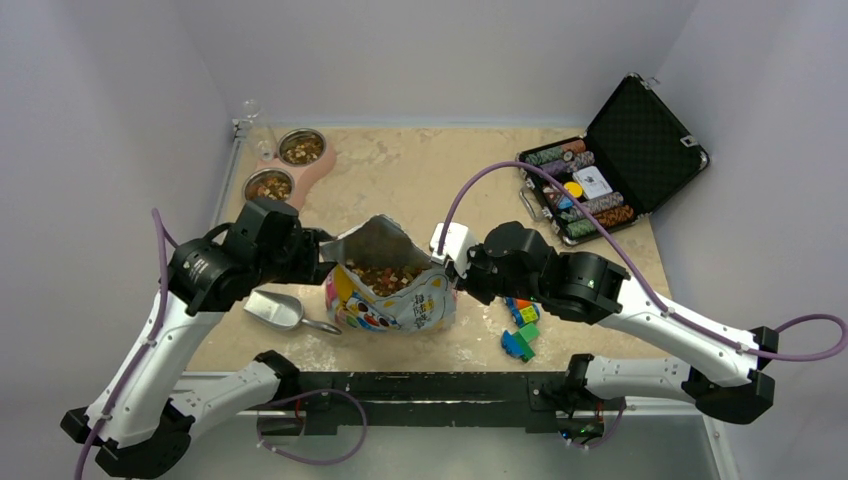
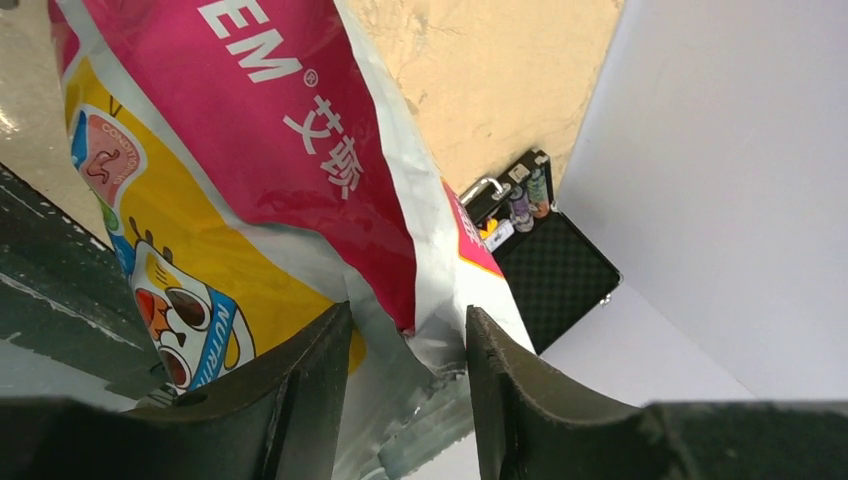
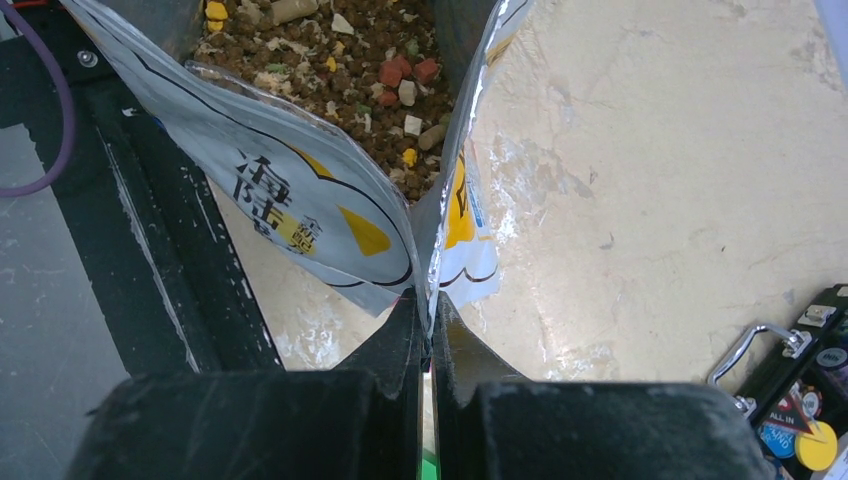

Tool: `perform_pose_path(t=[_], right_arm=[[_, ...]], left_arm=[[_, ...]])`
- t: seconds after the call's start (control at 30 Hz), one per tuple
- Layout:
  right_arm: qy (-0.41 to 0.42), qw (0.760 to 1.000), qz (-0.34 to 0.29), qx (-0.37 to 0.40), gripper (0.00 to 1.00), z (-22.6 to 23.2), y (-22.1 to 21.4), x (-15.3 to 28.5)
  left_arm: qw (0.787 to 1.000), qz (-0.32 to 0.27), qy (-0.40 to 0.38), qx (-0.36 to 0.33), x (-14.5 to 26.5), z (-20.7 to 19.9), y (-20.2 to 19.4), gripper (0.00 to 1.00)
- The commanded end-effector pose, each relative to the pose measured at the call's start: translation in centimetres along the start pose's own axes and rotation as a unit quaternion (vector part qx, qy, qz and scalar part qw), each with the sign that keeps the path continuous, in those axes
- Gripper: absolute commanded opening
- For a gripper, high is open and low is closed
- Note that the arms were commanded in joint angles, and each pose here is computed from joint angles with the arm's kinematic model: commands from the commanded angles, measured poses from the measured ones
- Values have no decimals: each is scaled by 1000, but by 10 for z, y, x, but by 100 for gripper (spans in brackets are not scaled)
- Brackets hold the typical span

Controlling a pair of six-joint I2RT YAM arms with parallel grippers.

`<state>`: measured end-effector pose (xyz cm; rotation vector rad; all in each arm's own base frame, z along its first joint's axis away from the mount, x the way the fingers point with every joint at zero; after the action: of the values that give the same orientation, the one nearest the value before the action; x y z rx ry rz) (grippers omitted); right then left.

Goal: Serve the pet food

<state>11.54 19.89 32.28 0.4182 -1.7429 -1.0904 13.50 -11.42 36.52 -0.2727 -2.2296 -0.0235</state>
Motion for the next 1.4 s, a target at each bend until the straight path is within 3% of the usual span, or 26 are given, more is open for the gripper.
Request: perform_pose_path(t=[0.0,0.07,0.17,0.2,0.37,0.5,0.63,0.77,0.9,0.97,1.13,1.23,1.37], right_arm=[[-39,995,-94,1,0,-12,33,20],[-50,994,-95,2,0,-14,32,20],[-68,994,-86,4,0,-20,31,21],[-83,993,-82,4,0,-25,31,22],[-169,980,-97,-45,0,-61,31,59],[-187,978,-78,-45,0,-62,8,68],[-165,983,-60,-48,0,-57,-14,49],[-195,979,-37,-47,0,-66,-11,54],[-185,978,-82,-52,0,-65,17,87],[-163,980,-91,-69,0,-61,16,81],[-119,988,-27,-98,0,-52,-17,29],[-121,988,-16,-96,0,-54,-2,37],[-109,986,-99,-80,0,-56,50,91]], left_arm=[[998,-25,10,52,4,-3,6,48],[998,-39,8,46,1,1,10,37],[997,-69,-34,10,3,-3,16,4],[996,-76,-49,-2,6,-7,17,0],[980,-119,-113,-115,42,-45,30,0],[973,-77,-97,-195,55,-67,27,0],[973,54,-102,-201,17,-73,15,0],[962,122,-134,-206,4,-90,14,0],[950,96,-162,-250,32,-105,15,0],[946,88,-166,-263,37,-106,16,0],[956,172,-98,-216,-33,-73,12,0],[961,157,-81,-212,-37,-66,15,0],[954,82,-103,-269,19,-101,20,0]])
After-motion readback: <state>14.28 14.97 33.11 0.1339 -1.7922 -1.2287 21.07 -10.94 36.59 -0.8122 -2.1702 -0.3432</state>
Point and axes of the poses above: each gripper's point midway between its finger pads, its own x axis back along the fingers, its own z axis along the line the jaws close on, y = z × x, the point moved 9 cm from there along x, back along the fingers, and after that the axes turned 7 degrees about -x, right-handed, at the moved point
